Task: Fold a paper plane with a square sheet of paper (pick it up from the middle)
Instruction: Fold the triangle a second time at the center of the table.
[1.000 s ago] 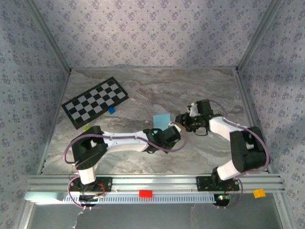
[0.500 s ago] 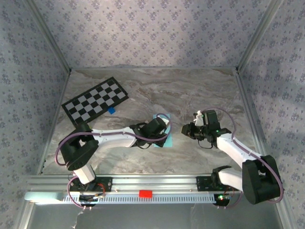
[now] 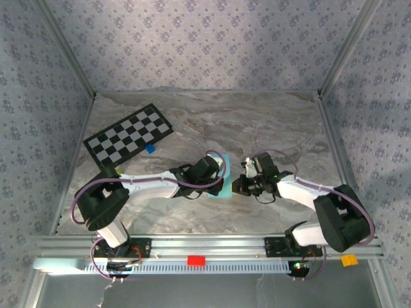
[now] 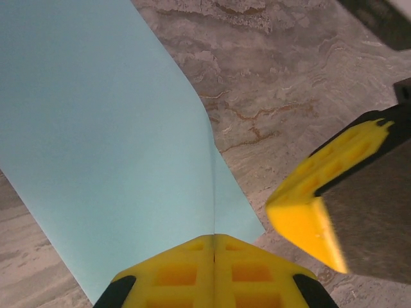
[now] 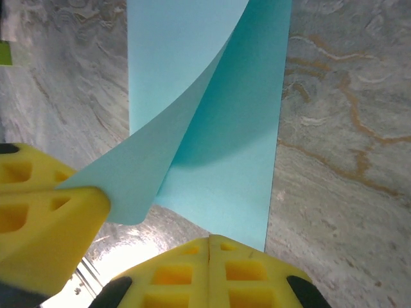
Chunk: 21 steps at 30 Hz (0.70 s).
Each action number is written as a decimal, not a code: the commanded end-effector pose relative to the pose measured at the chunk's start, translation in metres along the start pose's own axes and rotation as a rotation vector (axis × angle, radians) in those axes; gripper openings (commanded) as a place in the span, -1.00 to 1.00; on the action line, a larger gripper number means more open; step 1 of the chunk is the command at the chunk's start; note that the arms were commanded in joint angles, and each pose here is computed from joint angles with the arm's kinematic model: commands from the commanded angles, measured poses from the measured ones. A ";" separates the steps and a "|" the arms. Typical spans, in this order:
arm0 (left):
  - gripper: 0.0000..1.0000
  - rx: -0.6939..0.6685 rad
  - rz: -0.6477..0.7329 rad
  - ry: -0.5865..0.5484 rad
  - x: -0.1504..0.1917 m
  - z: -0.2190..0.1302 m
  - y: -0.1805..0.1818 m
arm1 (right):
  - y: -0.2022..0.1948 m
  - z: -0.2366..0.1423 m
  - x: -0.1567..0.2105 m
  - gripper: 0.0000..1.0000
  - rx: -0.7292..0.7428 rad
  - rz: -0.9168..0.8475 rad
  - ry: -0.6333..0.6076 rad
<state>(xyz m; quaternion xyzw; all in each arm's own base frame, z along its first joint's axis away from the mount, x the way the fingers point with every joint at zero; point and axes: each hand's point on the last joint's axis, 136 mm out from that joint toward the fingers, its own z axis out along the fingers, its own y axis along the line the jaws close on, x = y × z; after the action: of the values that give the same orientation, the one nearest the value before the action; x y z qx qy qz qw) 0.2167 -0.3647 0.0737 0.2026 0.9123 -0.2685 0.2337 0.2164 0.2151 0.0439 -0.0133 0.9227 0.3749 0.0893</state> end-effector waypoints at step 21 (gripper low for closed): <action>-1.00 0.051 -0.146 -0.035 -0.011 0.013 0.003 | -0.037 0.003 -0.013 -0.94 0.254 -0.114 0.075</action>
<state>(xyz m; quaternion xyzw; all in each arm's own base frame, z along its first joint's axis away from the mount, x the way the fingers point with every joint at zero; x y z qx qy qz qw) 0.2270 -0.3643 0.0676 0.1477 0.9169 -0.2952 0.2244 0.2349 0.1964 0.0192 -0.0593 0.9579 0.2670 0.0867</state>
